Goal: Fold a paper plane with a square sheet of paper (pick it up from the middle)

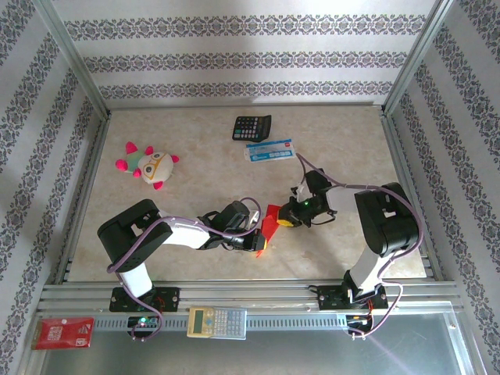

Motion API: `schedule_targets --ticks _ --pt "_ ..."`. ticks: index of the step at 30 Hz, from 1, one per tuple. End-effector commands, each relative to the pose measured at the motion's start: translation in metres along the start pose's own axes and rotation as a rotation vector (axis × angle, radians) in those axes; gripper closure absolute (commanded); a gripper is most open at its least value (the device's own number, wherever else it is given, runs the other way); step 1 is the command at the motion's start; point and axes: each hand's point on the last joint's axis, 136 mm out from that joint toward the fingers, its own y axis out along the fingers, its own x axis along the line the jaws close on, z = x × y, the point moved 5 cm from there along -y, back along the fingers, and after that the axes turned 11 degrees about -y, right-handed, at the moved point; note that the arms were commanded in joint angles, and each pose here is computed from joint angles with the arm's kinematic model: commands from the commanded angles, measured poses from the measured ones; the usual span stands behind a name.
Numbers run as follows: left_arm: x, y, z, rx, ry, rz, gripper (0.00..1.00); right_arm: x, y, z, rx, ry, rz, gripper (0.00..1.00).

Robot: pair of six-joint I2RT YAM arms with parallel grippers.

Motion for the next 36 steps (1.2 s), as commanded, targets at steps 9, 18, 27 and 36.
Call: schedule_targets --ticks 9,18,27,36 --pt "0.059 0.002 0.026 0.082 -0.115 -0.232 1.0 -0.038 -0.03 -0.057 -0.205 0.05 0.172 0.87" --pt "0.053 0.003 0.021 0.071 -0.116 -0.221 1.0 0.005 -0.056 -0.05 -0.269 -0.04 0.046 0.87" --pt "0.049 0.002 0.02 0.068 -0.12 -0.215 1.0 0.037 -0.006 -0.003 -0.164 -0.155 0.056 0.86" --pt "0.043 -0.001 0.018 0.062 -0.123 -0.202 1.0 0.007 0.028 0.006 -0.072 -0.116 0.134 0.88"
